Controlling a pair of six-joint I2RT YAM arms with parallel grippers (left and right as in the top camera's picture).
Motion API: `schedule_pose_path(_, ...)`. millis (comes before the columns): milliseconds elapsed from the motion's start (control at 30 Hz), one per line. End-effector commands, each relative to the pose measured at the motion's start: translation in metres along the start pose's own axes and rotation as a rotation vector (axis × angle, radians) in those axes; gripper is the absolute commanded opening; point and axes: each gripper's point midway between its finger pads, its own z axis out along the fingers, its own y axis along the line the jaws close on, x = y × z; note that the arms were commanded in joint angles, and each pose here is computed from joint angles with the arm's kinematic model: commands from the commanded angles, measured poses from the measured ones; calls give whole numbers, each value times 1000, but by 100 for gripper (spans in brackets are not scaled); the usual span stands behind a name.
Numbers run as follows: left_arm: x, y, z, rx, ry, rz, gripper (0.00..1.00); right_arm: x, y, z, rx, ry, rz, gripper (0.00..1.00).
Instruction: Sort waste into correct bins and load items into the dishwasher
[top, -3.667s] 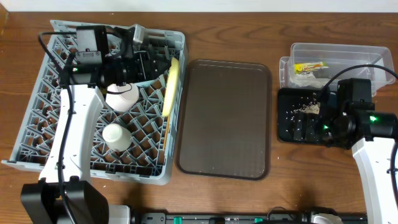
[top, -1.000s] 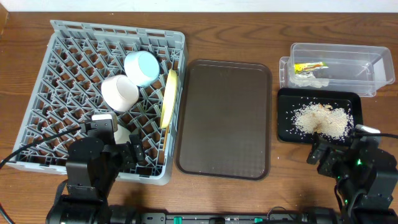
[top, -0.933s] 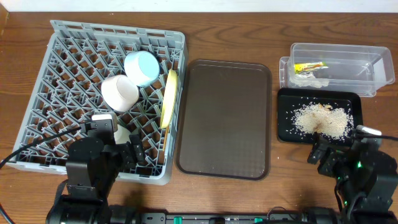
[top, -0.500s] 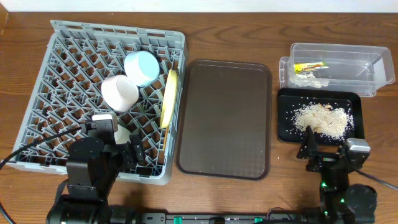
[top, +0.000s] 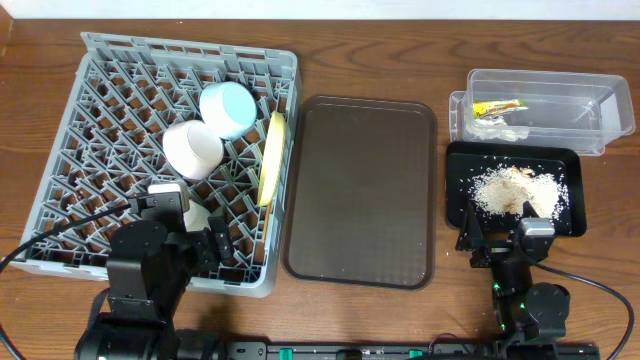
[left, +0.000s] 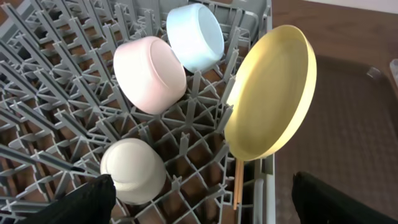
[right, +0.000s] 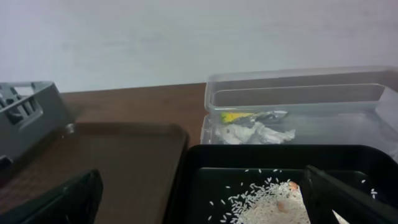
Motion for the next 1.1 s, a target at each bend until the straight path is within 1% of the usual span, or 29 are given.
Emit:
schedule_pose_path(0,1,0,1,-5,1,12,91,1,7,0,-36,3,-36,99)
schedule_pose_path(967,1,0,1,-5,1,12,91,1,7,0,-33,2,-36,99)
schedule_pose_path(1067,6,3,-5,-9,1,12,91,1,7,0,-33,2,-36,99)
